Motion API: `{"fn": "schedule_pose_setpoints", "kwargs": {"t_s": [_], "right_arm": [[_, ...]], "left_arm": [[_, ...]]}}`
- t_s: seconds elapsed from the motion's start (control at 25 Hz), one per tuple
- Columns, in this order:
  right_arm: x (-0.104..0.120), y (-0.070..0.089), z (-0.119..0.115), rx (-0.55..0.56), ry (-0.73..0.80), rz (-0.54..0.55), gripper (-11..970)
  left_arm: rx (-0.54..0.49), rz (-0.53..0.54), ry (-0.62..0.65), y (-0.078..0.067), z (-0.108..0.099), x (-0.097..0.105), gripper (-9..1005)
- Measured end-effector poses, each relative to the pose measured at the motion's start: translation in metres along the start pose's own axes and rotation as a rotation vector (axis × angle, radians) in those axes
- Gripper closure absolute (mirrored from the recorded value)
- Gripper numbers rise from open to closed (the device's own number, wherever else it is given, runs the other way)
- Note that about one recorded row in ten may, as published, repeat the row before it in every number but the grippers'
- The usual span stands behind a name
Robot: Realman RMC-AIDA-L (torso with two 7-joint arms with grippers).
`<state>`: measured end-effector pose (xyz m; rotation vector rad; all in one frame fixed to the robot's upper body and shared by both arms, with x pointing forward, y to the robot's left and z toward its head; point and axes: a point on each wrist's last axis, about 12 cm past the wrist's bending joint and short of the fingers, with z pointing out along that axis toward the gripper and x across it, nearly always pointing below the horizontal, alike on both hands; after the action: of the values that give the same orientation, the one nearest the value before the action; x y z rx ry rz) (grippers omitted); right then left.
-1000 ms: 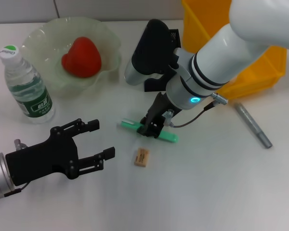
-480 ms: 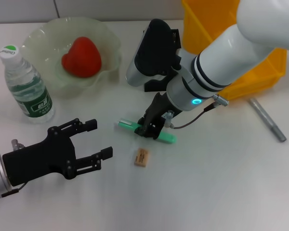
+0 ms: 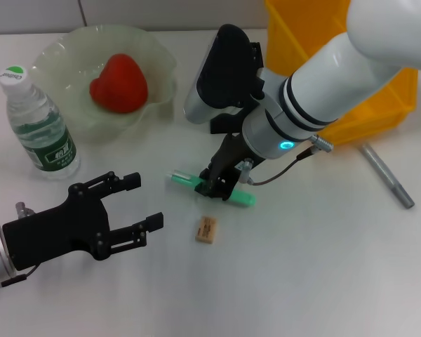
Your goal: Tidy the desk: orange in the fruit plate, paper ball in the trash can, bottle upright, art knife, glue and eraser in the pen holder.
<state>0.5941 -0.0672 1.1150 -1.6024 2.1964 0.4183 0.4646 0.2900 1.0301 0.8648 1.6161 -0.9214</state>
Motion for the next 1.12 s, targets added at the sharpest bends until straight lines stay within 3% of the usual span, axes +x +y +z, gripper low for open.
{"fn": "schedule_pose_setpoints", "kwargs": {"t_s": [0.56, 0.88, 1.12], "right_arm": [[0.000, -0.002, -0.004, 0.001, -0.034, 0.004, 784], [0.009, -0.002, -0.017, -0.012, -0.137, 0.013, 775], [0.023, 0.002, -0.037, 0.000, -0.301, 0.008, 768]], "left_arm": [[-0.003, -0.001, -0.004, 0.000, 0.000, 0.000, 192], [-0.001, -0.003, -0.008, 0.001, 0.000, -0.001, 192], [-0.003, -0.014, -0.010, 0.002, -0.002, -0.002, 192]]}}
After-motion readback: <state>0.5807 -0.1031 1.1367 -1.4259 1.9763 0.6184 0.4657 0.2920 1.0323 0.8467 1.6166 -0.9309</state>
